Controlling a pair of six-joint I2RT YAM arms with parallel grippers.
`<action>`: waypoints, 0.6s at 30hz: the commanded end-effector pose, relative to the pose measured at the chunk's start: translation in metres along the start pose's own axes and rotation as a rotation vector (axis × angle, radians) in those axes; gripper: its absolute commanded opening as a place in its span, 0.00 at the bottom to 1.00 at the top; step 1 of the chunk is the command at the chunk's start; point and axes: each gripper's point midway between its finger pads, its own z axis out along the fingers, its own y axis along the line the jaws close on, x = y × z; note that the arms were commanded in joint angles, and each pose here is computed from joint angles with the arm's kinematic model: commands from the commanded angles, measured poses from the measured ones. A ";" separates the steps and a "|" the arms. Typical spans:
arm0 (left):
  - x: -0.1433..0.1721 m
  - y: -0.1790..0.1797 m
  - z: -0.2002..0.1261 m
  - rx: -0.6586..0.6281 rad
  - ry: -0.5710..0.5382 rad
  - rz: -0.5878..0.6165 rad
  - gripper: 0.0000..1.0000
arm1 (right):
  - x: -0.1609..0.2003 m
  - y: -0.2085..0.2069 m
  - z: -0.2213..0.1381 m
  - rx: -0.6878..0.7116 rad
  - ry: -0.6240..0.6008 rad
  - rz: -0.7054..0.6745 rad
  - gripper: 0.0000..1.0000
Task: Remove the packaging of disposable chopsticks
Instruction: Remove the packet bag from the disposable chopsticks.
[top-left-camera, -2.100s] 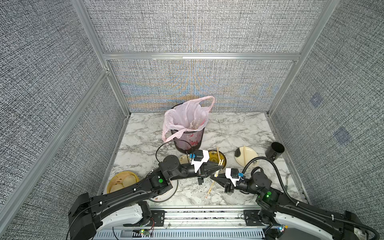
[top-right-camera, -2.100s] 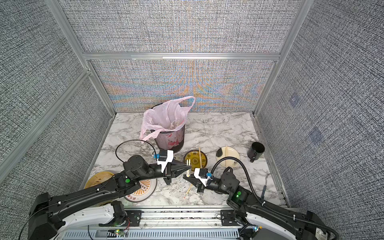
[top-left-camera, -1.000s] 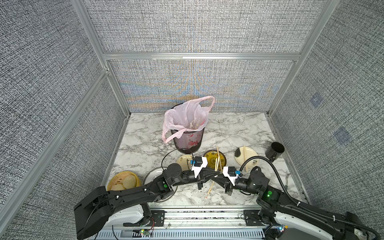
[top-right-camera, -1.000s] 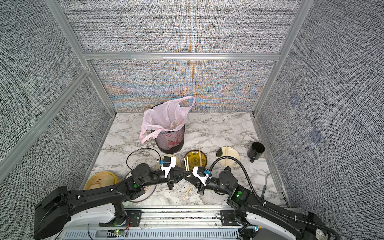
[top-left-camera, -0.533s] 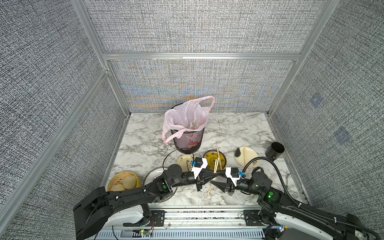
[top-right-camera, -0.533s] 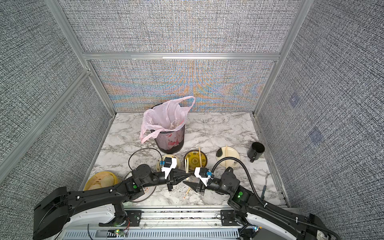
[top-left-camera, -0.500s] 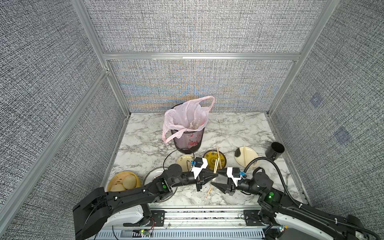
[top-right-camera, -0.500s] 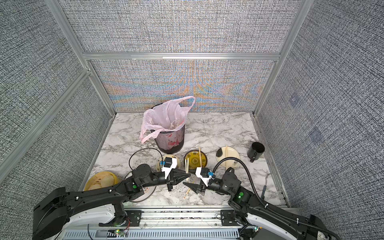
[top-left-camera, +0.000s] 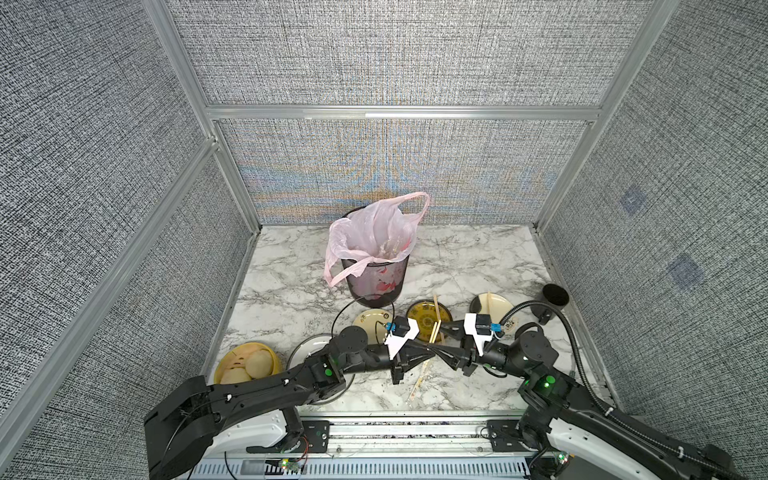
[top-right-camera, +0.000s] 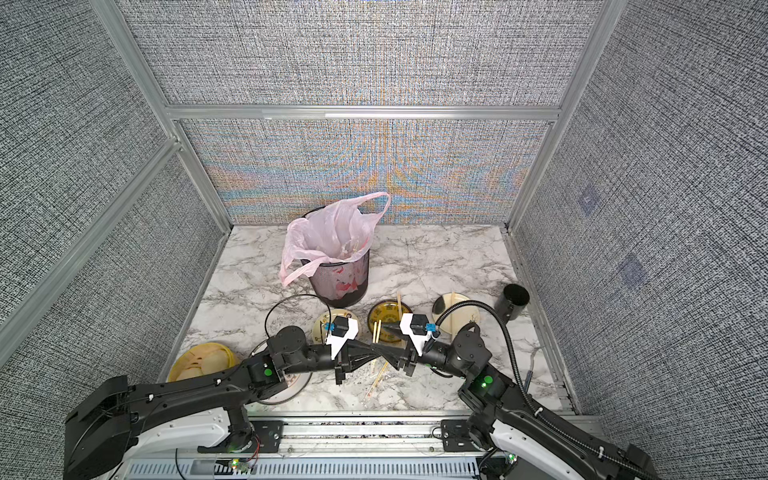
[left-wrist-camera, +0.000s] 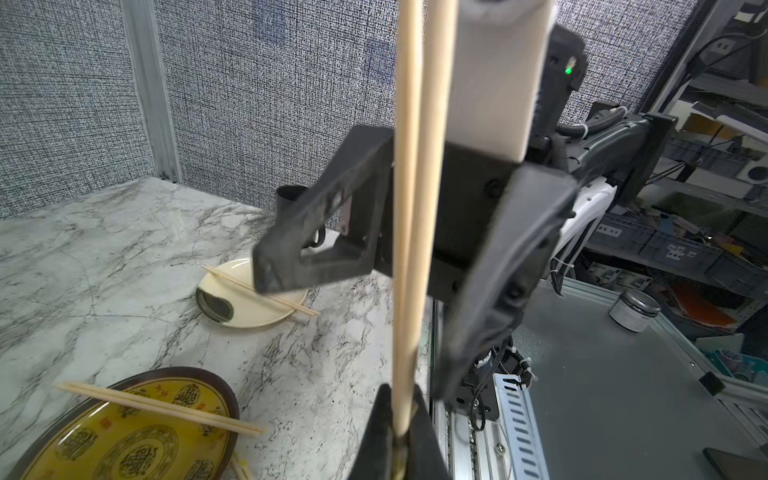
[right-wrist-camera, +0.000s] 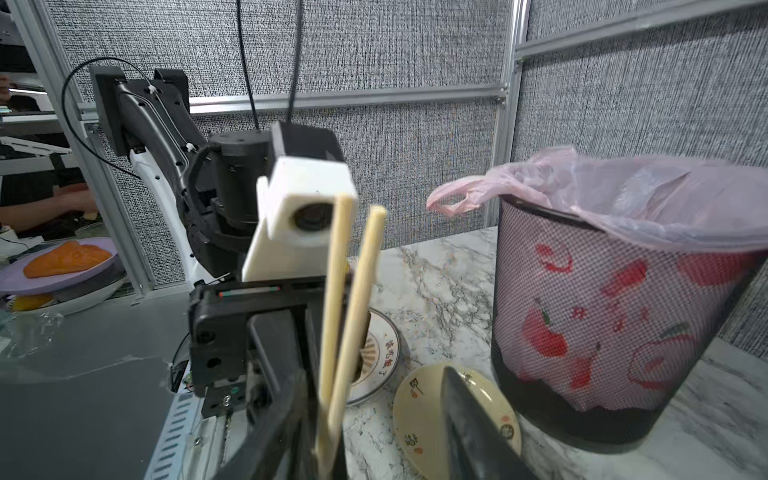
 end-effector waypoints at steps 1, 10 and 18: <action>0.000 0.004 -0.002 -0.025 0.000 0.012 0.00 | -0.007 0.009 -0.001 -0.054 -0.035 -0.002 0.42; 0.004 0.002 0.004 0.002 0.018 -0.004 0.00 | -0.001 0.012 0.007 -0.102 -0.008 0.015 0.13; 0.008 0.004 0.006 -0.005 0.030 -0.014 0.00 | -0.003 0.011 0.000 -0.077 -0.033 -0.003 0.00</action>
